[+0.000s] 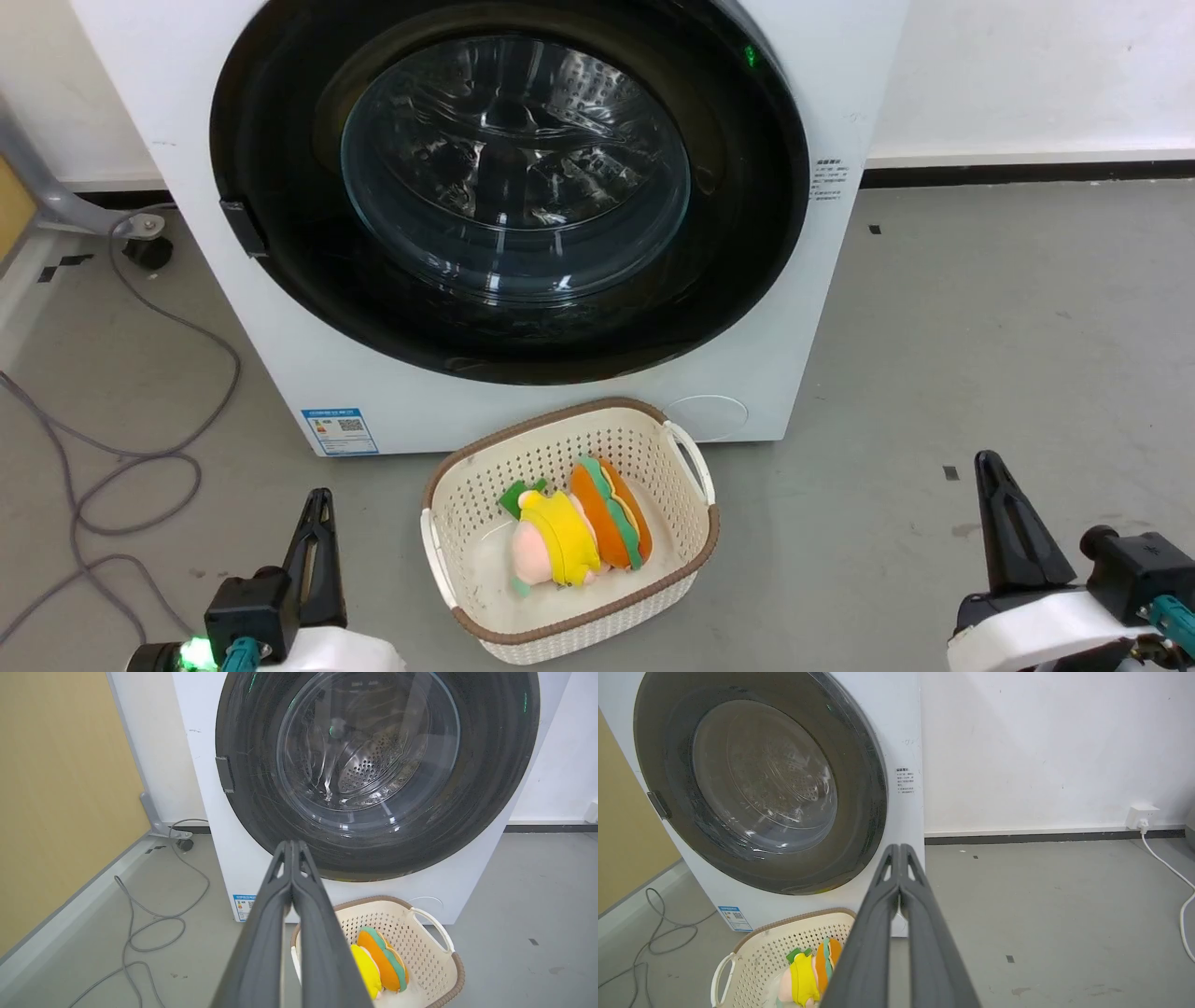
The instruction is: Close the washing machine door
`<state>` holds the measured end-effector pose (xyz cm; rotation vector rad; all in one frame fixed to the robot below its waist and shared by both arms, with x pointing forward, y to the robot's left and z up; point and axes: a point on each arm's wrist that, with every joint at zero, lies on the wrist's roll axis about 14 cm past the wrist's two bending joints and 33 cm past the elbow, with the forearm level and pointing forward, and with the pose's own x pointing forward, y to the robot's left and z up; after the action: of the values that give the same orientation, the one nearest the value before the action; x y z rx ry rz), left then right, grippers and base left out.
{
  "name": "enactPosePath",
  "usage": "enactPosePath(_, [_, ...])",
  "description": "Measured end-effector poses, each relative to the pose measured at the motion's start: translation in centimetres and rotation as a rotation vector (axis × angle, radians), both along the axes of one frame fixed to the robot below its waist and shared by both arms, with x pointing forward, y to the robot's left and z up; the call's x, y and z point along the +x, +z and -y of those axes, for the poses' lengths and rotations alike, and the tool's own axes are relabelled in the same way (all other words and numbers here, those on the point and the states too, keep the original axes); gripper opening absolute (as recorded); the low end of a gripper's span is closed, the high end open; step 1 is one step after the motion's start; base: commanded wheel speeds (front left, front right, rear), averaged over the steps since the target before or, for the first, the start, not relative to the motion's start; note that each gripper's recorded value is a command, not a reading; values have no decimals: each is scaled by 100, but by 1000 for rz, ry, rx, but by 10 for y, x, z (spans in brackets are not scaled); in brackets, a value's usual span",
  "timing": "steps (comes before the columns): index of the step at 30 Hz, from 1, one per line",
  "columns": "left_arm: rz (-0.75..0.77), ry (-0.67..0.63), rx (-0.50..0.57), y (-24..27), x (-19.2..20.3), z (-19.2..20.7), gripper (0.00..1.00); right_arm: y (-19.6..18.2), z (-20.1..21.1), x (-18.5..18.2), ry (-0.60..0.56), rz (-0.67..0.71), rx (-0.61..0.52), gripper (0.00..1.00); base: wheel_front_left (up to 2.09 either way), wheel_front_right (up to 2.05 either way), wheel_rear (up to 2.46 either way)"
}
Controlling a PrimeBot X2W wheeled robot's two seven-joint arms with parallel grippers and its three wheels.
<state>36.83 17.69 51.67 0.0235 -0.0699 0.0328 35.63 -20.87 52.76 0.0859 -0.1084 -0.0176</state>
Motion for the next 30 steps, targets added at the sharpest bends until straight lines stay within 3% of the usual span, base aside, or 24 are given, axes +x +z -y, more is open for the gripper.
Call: enactPosePath(30, [-27, -14, 4, 3, 1, 0, 0, -1, -17, 6, 53, -42, -47, 0, 0, 0, 0])
